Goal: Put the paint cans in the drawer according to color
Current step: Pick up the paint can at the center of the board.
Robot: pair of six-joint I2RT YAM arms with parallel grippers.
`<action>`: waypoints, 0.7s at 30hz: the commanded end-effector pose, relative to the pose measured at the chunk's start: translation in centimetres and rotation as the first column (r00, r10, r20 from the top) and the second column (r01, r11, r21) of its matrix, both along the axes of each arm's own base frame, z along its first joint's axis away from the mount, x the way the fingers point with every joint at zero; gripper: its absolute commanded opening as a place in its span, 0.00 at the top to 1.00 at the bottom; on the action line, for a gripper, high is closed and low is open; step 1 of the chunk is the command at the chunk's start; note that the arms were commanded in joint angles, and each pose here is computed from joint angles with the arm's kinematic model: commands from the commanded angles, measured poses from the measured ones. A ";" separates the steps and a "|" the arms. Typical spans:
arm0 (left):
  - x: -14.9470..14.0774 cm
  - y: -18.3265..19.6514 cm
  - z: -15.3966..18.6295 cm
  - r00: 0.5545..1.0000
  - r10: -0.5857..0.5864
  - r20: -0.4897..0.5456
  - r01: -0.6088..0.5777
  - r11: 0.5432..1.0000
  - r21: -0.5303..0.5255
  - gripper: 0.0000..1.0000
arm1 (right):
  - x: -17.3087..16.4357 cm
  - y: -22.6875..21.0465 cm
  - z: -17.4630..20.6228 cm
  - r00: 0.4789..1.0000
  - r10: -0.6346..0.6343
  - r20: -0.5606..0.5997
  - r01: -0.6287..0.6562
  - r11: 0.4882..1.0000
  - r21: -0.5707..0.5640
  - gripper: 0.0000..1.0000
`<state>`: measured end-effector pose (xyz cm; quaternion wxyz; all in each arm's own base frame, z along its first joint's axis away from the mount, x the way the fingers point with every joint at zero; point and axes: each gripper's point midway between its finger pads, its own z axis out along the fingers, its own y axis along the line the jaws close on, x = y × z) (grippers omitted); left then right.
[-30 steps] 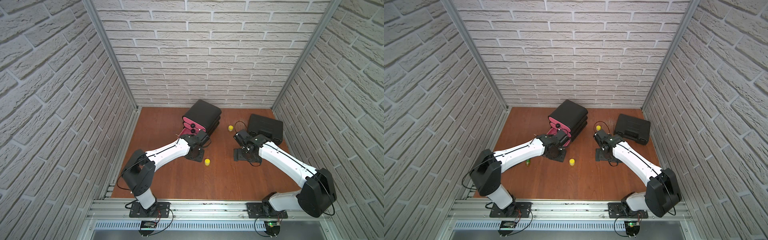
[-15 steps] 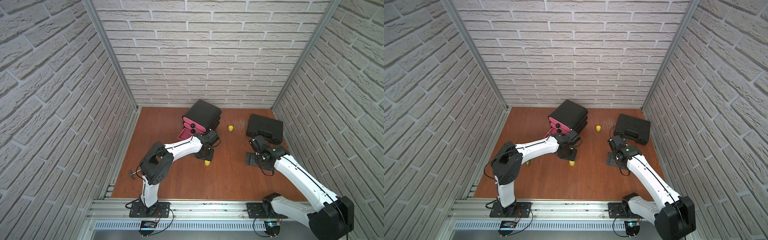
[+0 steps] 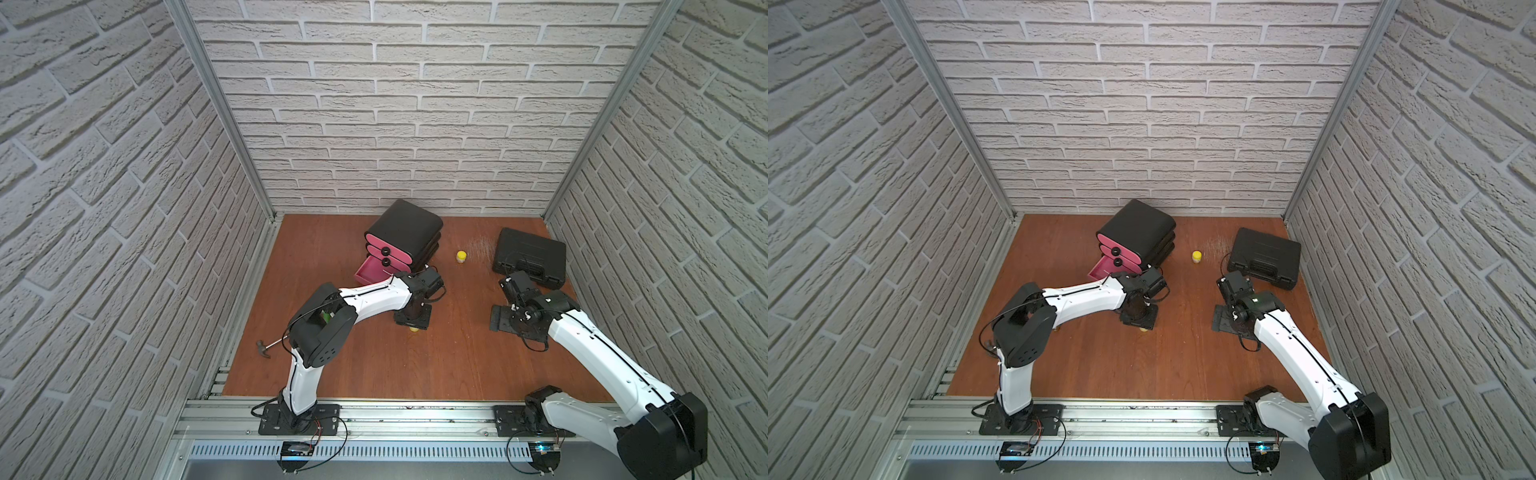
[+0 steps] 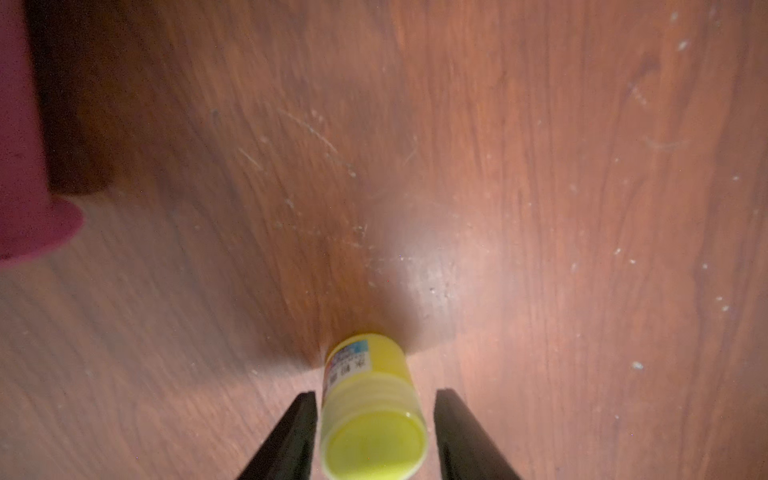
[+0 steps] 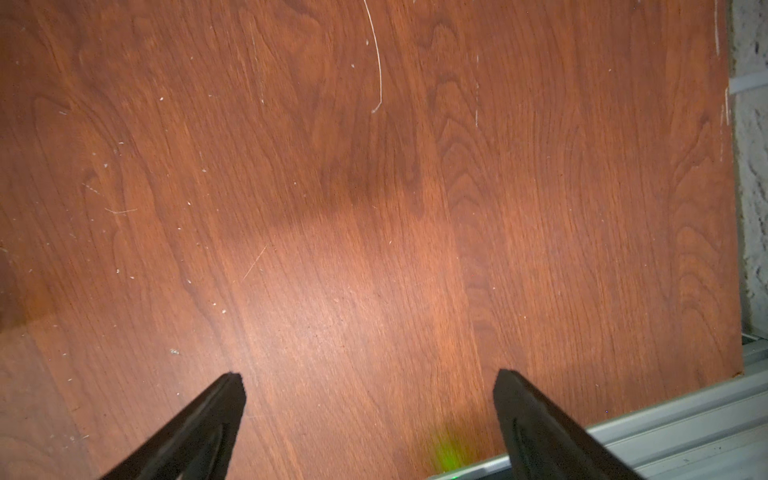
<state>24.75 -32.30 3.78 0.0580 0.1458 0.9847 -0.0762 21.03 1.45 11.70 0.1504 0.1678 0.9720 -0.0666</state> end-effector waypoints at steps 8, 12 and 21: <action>0.3 0.5 1.5 0.998 0.013 0.053 -0.014 1.000 0.021 0.72 | 0.2 1.1 -0.1 0.999 0.041 0.015 -0.042 0.997 0.062 0.02; 0.8 1.3 3.5 0.994 0.047 0.102 -0.049 0.999 0.019 0.76 | 0.2 1.4 -0.4 0.999 0.054 -0.005 -0.053 0.996 0.078 0.02; 3.0 5.6 9.3 0.936 0.245 0.252 -0.245 0.969 -0.032 0.81 | 0.8 2.9 -0.9 0.994 0.110 0.008 -0.110 0.985 0.137 0.03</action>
